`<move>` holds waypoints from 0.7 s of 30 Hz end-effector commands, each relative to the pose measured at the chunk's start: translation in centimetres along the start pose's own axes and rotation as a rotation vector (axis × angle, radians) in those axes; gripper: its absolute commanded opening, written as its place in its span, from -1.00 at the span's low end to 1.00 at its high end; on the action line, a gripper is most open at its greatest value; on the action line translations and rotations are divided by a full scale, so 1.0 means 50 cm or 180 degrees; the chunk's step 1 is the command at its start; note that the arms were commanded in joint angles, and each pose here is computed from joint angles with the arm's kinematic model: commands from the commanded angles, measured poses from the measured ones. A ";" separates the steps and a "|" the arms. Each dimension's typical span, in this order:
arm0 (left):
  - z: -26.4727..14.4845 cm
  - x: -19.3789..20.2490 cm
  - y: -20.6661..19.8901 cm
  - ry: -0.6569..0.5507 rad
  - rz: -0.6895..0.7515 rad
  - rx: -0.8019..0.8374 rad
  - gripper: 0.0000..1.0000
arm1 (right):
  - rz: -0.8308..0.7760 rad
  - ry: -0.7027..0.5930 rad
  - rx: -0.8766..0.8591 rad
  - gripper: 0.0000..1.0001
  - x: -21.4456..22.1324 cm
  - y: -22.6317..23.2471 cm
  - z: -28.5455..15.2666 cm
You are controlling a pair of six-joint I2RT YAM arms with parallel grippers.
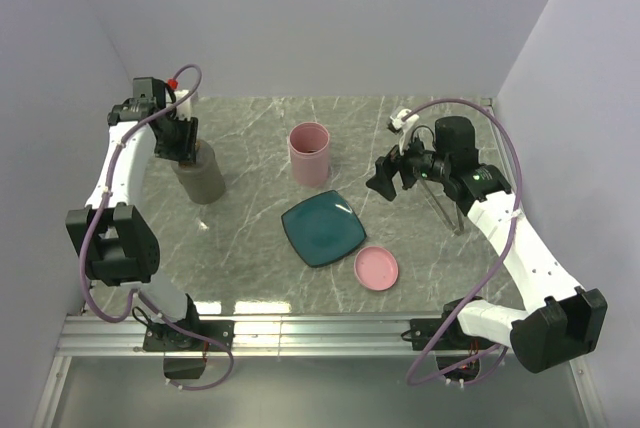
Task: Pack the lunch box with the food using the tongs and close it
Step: Move the packing box to the center of the board.
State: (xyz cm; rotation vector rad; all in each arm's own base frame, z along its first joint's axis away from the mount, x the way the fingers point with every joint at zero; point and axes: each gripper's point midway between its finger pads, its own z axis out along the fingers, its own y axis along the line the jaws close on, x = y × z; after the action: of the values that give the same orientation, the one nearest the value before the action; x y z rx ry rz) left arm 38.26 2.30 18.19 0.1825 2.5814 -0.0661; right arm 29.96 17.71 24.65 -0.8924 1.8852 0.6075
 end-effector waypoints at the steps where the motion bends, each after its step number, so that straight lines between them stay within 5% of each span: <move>1: -0.027 0.034 -0.003 0.0248 -0.0020 0.0030 -0.02 | -0.0172 0.0001 -0.0025 0.99 -0.005 0.003 -0.018; 7: -0.050 -0.001 -0.011 0.0028 -0.0031 0.0087 0.14 | -0.0271 0.0160 -0.0146 0.99 0.017 0.013 -0.024; 21: -0.163 -0.140 -0.018 -0.0919 0.0024 0.0057 0.45 | -0.0929 0.1460 -0.0617 0.87 0.249 0.126 -0.094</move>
State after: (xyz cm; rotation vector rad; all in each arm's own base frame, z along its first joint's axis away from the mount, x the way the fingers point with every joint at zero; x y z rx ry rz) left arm 39.30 1.67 23.33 0.1824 2.4724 -0.1074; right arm 22.71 14.80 17.74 -1.3015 2.0509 0.4907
